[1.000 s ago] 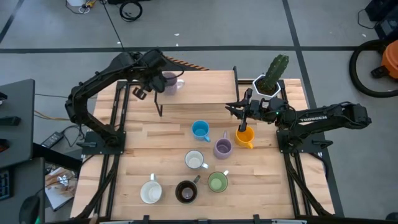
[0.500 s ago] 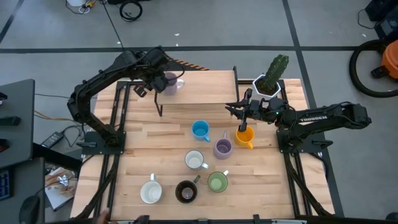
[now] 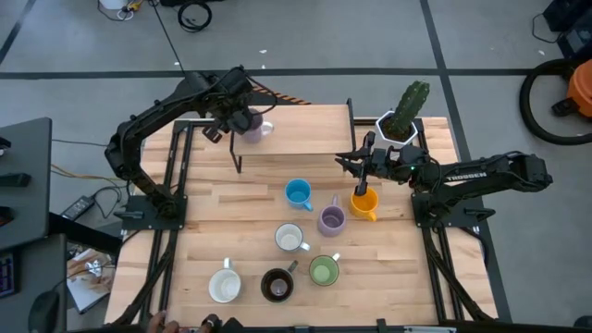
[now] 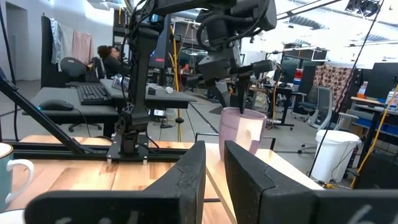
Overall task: Place coffee mugs
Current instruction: Put the left purple mug on the shelf
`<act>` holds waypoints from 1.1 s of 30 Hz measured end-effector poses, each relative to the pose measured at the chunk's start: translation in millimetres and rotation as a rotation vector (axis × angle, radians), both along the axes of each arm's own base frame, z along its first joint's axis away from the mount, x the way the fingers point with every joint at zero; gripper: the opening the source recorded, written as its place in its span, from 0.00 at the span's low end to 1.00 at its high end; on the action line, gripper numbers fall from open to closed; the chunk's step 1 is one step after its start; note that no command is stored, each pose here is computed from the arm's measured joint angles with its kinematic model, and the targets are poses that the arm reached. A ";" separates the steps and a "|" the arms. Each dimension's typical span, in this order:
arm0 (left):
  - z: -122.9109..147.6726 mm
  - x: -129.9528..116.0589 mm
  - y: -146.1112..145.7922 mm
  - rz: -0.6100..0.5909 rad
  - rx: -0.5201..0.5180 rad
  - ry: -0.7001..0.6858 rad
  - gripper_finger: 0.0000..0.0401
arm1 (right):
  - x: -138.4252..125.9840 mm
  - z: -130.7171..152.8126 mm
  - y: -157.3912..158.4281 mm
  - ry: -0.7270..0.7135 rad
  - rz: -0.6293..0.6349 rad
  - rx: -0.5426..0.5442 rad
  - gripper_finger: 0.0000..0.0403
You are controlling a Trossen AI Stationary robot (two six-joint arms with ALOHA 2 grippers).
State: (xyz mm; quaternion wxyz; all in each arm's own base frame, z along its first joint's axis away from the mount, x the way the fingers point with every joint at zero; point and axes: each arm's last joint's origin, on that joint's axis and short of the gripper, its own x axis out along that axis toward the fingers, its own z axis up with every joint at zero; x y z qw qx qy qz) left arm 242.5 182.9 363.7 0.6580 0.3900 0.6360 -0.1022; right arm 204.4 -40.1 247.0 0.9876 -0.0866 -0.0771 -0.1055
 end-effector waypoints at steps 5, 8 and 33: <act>0.0 0.1 0.1 -0.005 0.001 0.001 0.35 | 0.0 0.0 0.0 0.000 0.000 0.001 0.16; 0.0 -0.1 -0.1 -0.008 0.000 0.003 0.31 | 0.0 0.0 0.0 0.000 0.000 0.001 0.16; 6.9 21.2 -24.5 0.406 0.003 -0.223 0.04 | 0.0 0.0 0.0 0.000 0.000 0.001 0.16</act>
